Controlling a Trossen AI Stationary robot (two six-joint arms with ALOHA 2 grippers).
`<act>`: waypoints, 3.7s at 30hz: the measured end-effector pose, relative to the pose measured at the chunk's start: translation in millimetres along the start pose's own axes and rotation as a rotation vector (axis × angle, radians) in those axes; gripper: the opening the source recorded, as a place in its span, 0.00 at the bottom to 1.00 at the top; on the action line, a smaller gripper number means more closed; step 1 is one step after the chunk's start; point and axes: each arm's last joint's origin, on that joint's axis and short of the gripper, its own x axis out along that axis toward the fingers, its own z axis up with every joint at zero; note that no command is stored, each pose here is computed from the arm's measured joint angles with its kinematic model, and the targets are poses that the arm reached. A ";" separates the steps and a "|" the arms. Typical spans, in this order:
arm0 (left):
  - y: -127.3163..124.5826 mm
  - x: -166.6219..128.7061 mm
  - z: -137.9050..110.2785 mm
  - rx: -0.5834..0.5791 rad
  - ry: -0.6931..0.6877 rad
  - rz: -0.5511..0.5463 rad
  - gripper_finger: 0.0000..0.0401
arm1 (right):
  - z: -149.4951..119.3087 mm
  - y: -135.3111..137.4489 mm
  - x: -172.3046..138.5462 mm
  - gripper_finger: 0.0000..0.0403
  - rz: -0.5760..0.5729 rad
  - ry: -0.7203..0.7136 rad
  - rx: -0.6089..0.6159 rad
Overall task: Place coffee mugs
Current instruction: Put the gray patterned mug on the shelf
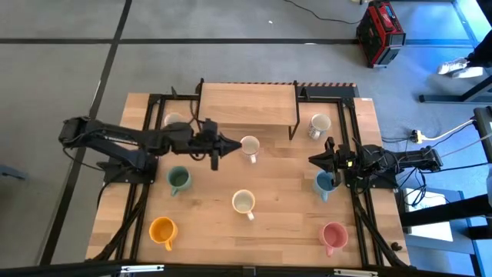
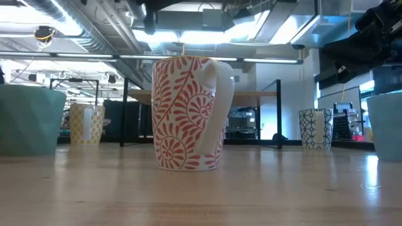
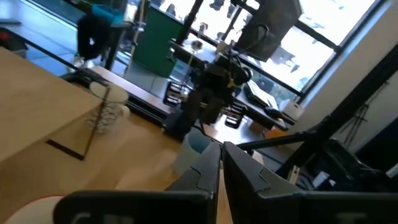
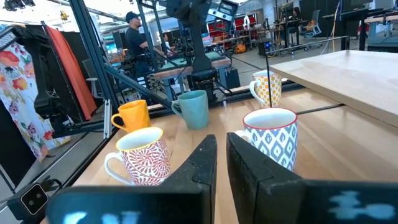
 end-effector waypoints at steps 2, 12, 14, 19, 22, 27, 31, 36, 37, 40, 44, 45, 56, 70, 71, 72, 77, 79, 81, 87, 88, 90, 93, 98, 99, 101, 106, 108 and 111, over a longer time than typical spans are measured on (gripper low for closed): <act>-2.6 8.4 -0.8 0.001 0.009 0.001 0.03 | 0.1 0.0 0.0 0.07 0.000 -0.001 0.000; 10.0 38.4 -15.8 0.038 0.053 0.096 0.03 | 0.0 0.0 0.0 0.07 0.000 0.000 0.033; 12.1 42.3 -22.1 0.042 0.079 0.105 0.03 | 0.0 0.0 0.0 0.07 0.001 0.001 0.035; 13.9 51.8 -42.5 0.049 0.157 0.121 0.09 | 0.0 0.0 0.0 0.07 0.001 0.000 0.035; 15.4 58.1 -56.4 0.026 0.201 0.132 0.17 | 0.0 0.0 0.0 0.07 0.001 0.000 0.036; 17.4 65.7 -76.2 0.027 0.262 0.147 0.31 | 0.0 0.0 0.0 0.07 0.001 0.000 0.032; 22.0 70.8 -88.8 0.056 0.302 0.167 0.33 | -0.1 0.0 0.0 0.07 0.001 0.001 0.031; 30.4 77.7 -106.4 0.068 0.349 0.207 0.34 | -0.1 0.0 0.0 0.07 0.001 0.001 0.031; 32.0 78.6 -109.5 0.070 0.360 0.214 0.34 | -0.1 0.0 0.0 0.07 0.001 0.001 0.031; 37.4 79.5 -118.8 0.069 0.401 0.256 0.34 | -0.1 0.0 0.0 0.07 0.001 0.001 0.031; 43.2 78.8 -126.9 0.063 0.414 0.349 0.34 | -0.2 0.0 0.0 0.07 0.001 0.002 0.030; 43.8 79.1 -128.3 0.068 0.410 0.364 0.34 | -0.1 0.0 0.0 0.07 0.000 0.002 0.030; 47.4 82.2 -134.2 0.116 0.385 0.414 0.34 | -0.1 0.0 0.0 0.07 0.000 0.002 0.030; 62.3 94.4 -158.7 0.139 0.343 0.471 0.34 | -0.2 0.0 0.0 0.07 0.000 0.002 0.029; 62.6 95.4 -159.4 0.137 0.333 0.470 0.34 | -0.2 0.0 0.0 0.07 0.000 0.002 0.029; 62.7 96.6 -159.3 0.133 0.320 0.464 0.34 | -0.2 0.0 0.0 0.07 0.001 0.002 0.029; 62.6 97.8 -158.6 0.126 0.309 0.451 0.34 | -0.2 0.0 0.0 0.07 0.000 0.002 0.029; 62.4 98.1 -158.0 0.127 0.297 0.456 0.34 | -0.2 0.0 0.1 0.07 0.000 0.002 0.029; 61.5 99.2 -156.2 0.124 0.272 0.452 0.34 | -0.2 0.0 0.1 0.07 0.000 0.002 0.029; 59.4 101.2 -152.2 0.129 0.223 0.440 0.34 | -0.2 -0.1 0.1 0.07 -0.001 0.002 0.029; 59.7 101.0 -152.6 0.135 0.229 0.443 0.34 | -0.2 -0.1 0.1 0.07 -0.001 0.002 0.029; 60.1 100.6 -153.3 0.139 0.237 0.446 0.34 | -0.1 -0.2 0.1 0.07 -0.005 0.000 0.029; 57.1 100.4 -154.9 0.135 0.251 0.419 0.34 | 0.5 -0.8 0.0 0.07 -0.029 -0.009 0.030; 35.5 92.5 -141.8 0.131 0.263 0.334 0.34 | 2.0 -1.4 0.0 0.07 -0.055 -0.030 0.034; 31.0 88.6 -136.9 0.135 0.273 0.331 0.34 | 2.3 -1.3 0.0 0.07 -0.054 -0.034 0.035; 22.5 80.6 -125.9 0.141 0.279 0.322 0.34 | 5.0 -0.5 -0.1 0.07 -0.040 -0.061 0.090; 7.2 55.3 -91.0 0.145 0.287 0.319 0.34 | 2.8 -1.9 0.8 0.07 -0.075 -0.049 0.235; 6.2 46.0 -81.4 0.172 0.293 0.346 0.34 | 0.3 -1.5 2.9 0.07 -0.065 -0.015 0.233; 8.2 40.1 -68.2 0.225 0.256 0.384 0.34 | -4.2 -2.2 9.0 0.07 -0.102 0.034 0.222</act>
